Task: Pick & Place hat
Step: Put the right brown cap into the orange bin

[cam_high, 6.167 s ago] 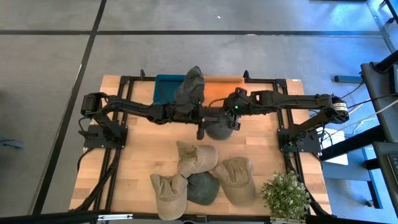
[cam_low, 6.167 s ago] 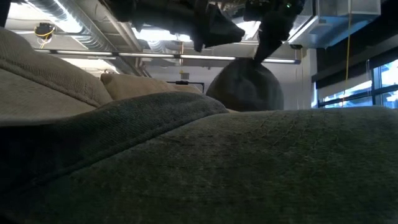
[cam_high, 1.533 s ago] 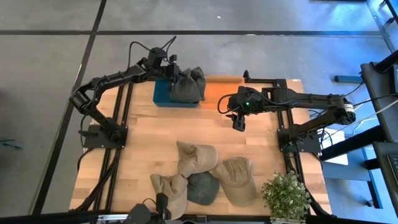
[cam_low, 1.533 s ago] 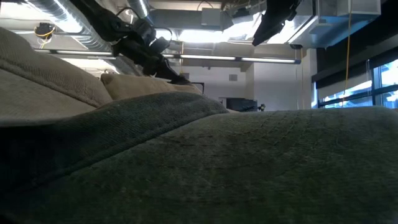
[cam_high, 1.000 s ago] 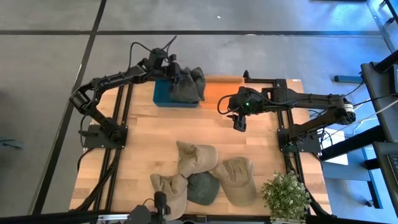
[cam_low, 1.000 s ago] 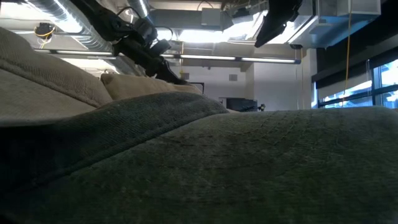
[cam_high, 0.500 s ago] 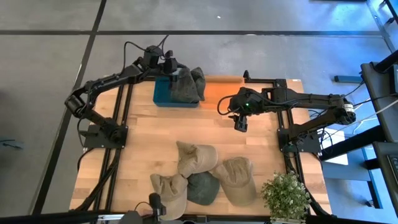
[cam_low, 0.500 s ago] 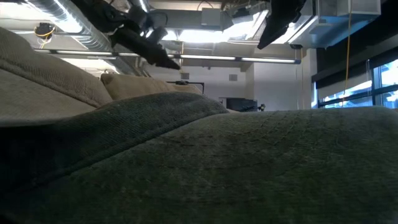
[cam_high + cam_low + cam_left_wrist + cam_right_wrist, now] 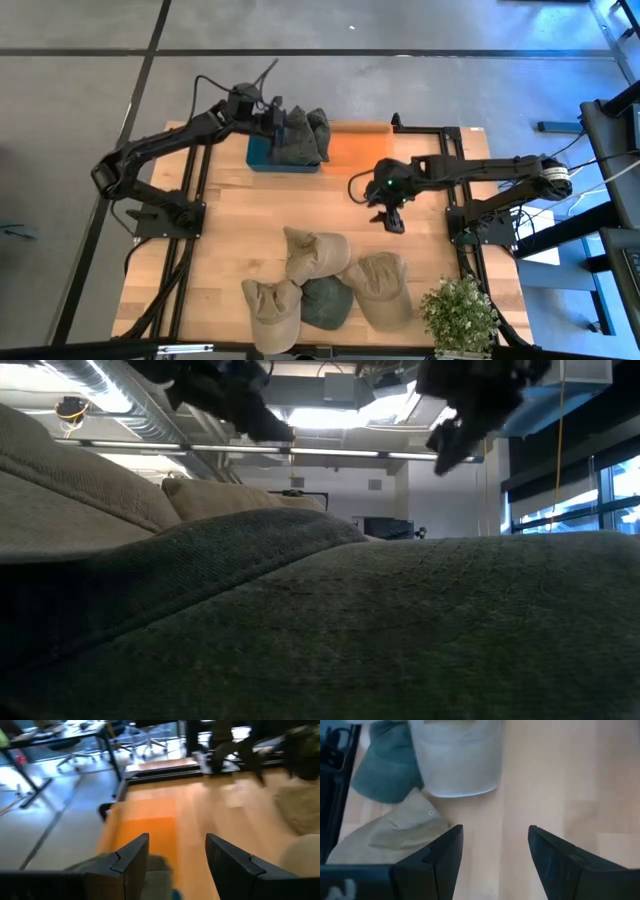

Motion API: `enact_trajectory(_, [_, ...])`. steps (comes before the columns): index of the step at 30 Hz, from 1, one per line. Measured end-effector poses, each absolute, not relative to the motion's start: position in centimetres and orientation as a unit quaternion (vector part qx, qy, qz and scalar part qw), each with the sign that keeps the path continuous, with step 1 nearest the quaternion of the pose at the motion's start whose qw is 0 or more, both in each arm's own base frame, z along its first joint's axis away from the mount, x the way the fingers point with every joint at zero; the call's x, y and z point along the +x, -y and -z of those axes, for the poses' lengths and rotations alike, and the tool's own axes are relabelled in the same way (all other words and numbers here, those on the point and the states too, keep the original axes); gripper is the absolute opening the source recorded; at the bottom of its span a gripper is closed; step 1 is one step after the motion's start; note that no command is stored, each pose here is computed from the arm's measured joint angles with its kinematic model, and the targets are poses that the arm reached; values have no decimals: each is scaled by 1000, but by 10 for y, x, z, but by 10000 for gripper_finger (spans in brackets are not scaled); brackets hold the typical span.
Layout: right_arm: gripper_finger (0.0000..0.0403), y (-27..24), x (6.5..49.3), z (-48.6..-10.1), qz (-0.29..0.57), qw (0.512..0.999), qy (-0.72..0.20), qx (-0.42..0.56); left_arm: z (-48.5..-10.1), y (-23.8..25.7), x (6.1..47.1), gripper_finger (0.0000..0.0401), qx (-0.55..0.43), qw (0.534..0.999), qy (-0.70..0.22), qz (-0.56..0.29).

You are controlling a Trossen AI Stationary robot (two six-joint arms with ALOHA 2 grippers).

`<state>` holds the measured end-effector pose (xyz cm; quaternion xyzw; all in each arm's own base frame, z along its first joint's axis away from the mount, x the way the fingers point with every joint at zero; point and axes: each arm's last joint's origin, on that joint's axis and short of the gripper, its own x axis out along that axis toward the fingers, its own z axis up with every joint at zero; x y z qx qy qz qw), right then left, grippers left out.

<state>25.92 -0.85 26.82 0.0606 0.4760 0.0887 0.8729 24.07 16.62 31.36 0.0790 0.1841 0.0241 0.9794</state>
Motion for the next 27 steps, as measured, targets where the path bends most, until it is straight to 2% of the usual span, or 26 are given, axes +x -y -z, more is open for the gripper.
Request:
enact_trajectory(5, [225,-4,254,-229,-110,867,-482,57,-320,-139,254,192,87,979,-182,-32])
enact_trajectory(9, [225,-13,247,-204,-134,861,-483,90,-319,-127,261,189,79,976,-192,-61])
enact_trajectory(14, [225,-17,242,-186,-150,854,-478,138,-314,-118,264,192,48,970,-224,-86])
enact_trajectory(21, [225,-28,238,-167,-161,871,-449,119,-309,-110,265,189,38,964,-249,-87])
enact_trajectory(27, [225,-41,245,-150,-158,861,-471,110,-309,-110,265,191,35,964,-249,-88])
